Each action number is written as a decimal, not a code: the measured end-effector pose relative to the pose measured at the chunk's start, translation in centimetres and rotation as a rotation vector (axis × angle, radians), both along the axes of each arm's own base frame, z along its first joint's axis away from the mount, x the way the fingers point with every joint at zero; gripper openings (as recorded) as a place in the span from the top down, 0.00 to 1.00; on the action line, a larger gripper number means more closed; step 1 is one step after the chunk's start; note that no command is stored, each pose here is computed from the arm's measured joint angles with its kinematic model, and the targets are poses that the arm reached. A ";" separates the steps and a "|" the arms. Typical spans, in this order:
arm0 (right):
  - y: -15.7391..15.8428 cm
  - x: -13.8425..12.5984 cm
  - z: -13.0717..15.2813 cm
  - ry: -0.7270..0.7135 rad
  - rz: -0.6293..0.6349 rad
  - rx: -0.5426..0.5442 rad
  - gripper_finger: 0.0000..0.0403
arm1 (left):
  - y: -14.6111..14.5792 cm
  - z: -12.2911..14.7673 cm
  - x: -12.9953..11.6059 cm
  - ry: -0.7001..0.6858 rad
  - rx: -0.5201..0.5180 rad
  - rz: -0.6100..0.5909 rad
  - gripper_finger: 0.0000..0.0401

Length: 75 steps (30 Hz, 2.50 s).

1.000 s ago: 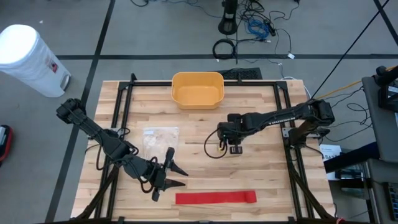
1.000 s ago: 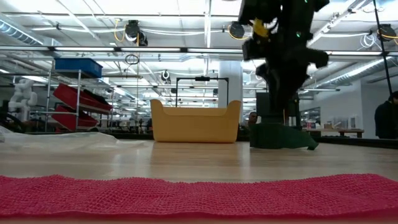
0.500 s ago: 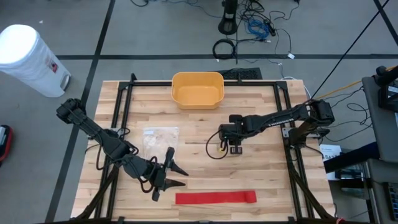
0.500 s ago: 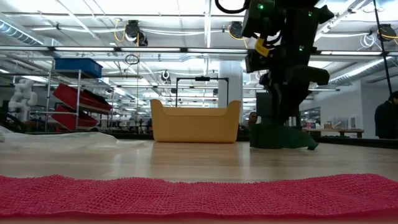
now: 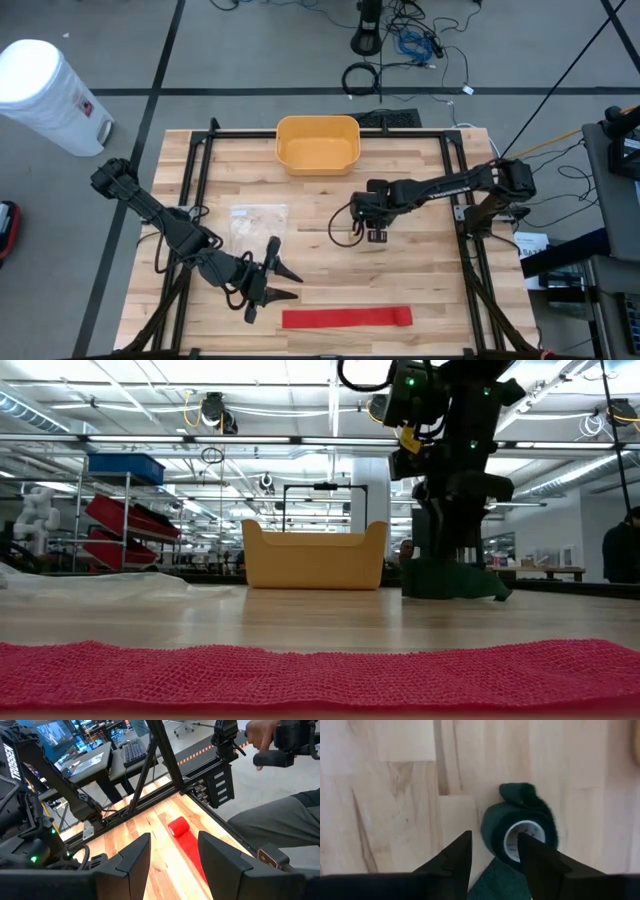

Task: Roll bandage
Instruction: Roll the green bandage

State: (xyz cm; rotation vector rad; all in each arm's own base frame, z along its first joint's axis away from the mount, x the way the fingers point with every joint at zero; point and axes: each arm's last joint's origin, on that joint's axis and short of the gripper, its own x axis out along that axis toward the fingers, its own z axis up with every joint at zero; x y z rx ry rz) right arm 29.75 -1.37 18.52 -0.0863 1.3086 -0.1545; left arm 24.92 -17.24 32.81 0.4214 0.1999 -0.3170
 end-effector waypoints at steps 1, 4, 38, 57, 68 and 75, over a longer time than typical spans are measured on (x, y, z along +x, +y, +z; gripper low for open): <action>-0.1 0.1 -0.2 0.004 0.001 0.018 0.64 | 0.0 0.0 0.0 0.000 0.000 0.000 0.57; -0.2 0.4 -1.2 0.037 -0.002 0.030 0.64 | 0.0 0.0 0.0 -0.001 0.000 0.000 0.57; 3.1 -0.7 4.2 -0.131 0.000 0.155 0.91 | 0.1 0.1 0.1 -0.023 0.023 0.016 0.57; 10.6 -8.5 17.4 -0.775 0.227 0.370 0.92 | 0.1 -0.1 1.5 -0.021 -0.142 -0.018 0.57; 12.9 -9.1 18.3 -0.879 0.296 0.405 0.92 | -2.7 -4.9 6.4 -0.122 -0.259 0.094 0.57; 14.5 -9.6 19.6 -1.022 0.413 0.372 0.92 | -3.5 -5.0 7.5 -0.287 -0.382 0.080 0.57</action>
